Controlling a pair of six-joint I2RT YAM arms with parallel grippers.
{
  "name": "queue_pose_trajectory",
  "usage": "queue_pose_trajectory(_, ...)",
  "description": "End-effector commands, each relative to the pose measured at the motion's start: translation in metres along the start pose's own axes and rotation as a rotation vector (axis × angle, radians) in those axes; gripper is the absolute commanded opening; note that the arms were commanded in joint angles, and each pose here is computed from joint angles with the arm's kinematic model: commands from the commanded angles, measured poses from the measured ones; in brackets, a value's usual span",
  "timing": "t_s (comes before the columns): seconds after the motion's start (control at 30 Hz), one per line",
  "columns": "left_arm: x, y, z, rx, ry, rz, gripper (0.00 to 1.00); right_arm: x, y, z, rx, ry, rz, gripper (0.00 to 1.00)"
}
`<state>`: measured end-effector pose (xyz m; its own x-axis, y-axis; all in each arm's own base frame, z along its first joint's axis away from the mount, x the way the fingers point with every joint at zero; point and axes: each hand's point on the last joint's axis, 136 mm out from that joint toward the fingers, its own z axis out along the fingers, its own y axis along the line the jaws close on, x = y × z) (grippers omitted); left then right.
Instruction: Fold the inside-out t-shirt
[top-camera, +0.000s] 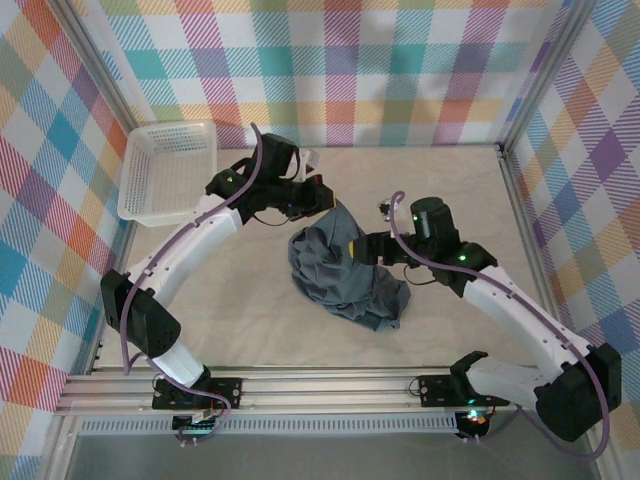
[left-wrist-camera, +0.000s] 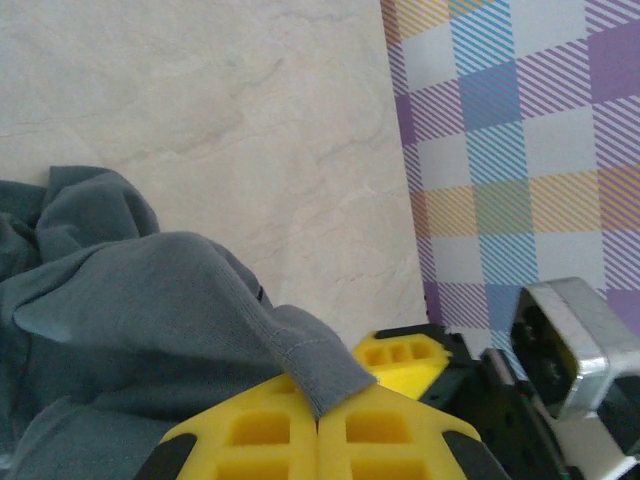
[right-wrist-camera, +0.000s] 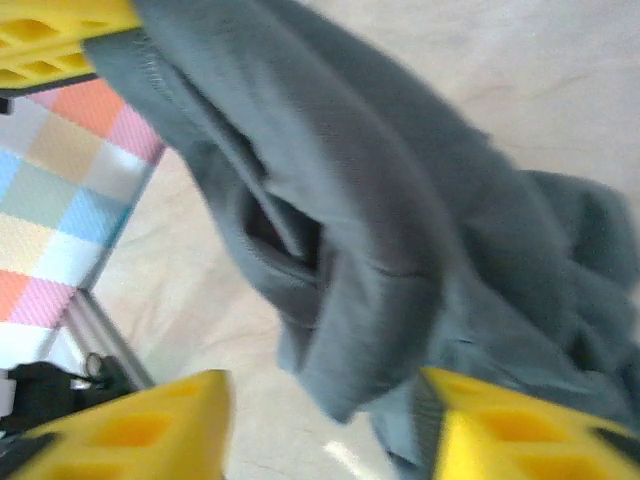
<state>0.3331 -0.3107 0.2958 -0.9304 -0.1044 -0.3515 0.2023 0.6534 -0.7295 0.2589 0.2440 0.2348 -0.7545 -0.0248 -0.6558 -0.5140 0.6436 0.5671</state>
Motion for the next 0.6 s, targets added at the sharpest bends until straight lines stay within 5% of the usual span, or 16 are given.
queue_pose_trajectory(0.0,-0.003,-0.012,0.002,0.043,0.002,0.011,0.00,-0.028,0.005,0.014,-0.031,-0.061,-0.037,0.54)
queue_pose_trajectory(0.17,-0.003,0.001,0.002,-0.024,-0.001,0.018,0.00,-0.037,0.030,0.030,-0.193,-0.014,-0.057,0.00)
queue_pose_trajectory(0.4,-0.014,0.054,-0.016,-0.202,-0.069,0.048,0.00,-0.039,0.061,-0.002,-0.341,-0.062,-0.088,0.00)
queue_pose_trajectory(0.5,-0.015,0.048,-0.020,-0.159,-0.086,0.060,0.00,-0.036,0.033,0.002,-0.183,-0.055,-0.048,0.00)
queue_pose_trajectory(0.57,-0.014,0.041,-0.017,-0.111,-0.075,0.047,0.00,-0.027,0.003,0.011,-0.037,-0.027,-0.027,0.19)
